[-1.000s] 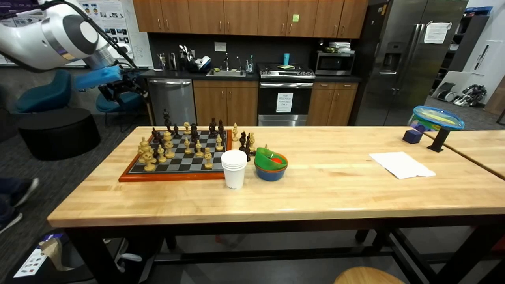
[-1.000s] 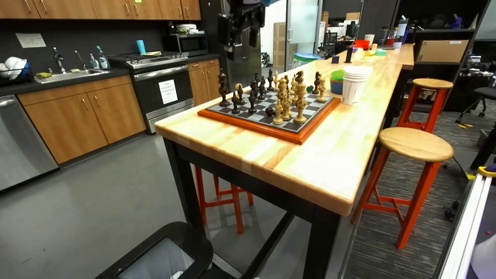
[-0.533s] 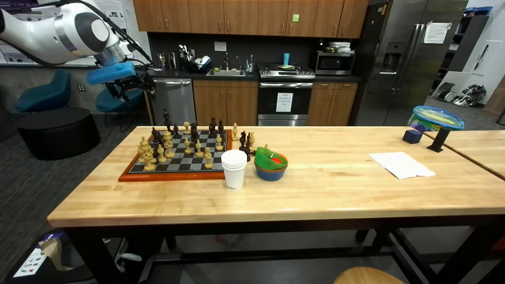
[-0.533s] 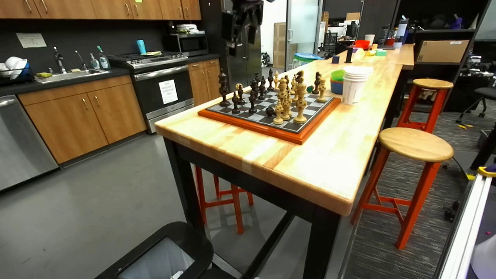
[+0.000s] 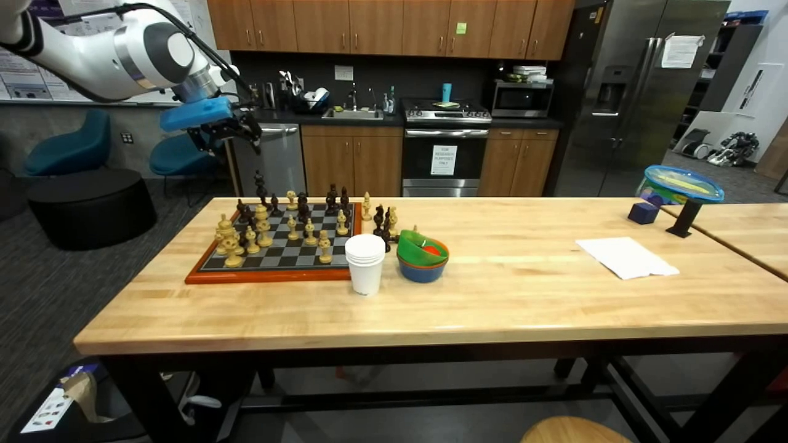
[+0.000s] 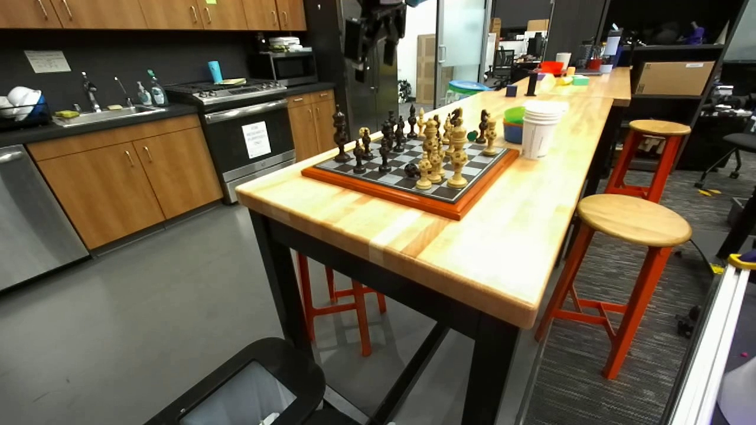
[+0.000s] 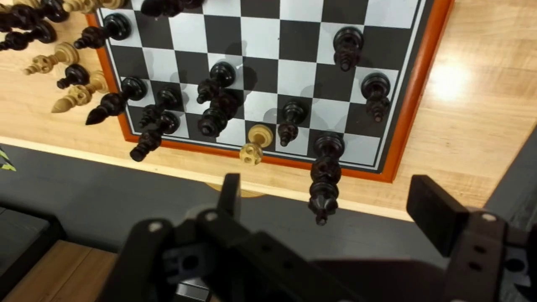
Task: Take the chess piece off of the chess board
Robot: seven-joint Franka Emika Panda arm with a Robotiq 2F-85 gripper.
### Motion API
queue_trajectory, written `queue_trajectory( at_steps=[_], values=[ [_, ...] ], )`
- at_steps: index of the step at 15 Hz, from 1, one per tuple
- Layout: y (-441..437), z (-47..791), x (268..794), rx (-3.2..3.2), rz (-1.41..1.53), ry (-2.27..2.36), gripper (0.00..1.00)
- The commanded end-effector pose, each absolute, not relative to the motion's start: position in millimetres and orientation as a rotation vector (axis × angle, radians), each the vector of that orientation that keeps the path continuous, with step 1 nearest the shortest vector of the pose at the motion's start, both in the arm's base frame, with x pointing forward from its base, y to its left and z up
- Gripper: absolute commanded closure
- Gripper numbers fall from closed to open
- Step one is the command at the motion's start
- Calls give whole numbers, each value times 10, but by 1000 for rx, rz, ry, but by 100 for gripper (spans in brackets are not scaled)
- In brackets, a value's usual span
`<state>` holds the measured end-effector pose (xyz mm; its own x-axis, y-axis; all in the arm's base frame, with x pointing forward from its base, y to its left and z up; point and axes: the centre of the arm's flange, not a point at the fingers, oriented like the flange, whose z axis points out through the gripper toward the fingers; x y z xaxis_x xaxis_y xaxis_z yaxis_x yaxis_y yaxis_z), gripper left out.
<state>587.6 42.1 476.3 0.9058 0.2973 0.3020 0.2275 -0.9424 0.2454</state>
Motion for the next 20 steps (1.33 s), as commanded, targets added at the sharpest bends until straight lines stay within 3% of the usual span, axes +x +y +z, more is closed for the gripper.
queue_trajectory(
  at_steps=[1,10,20],
  values=[
    [212,4672,6282,2888,493,393,0],
    [-234,4260,6930,2965,468,346,0],
    [-416,3891,7298,3036,424,335,0]
  ],
)
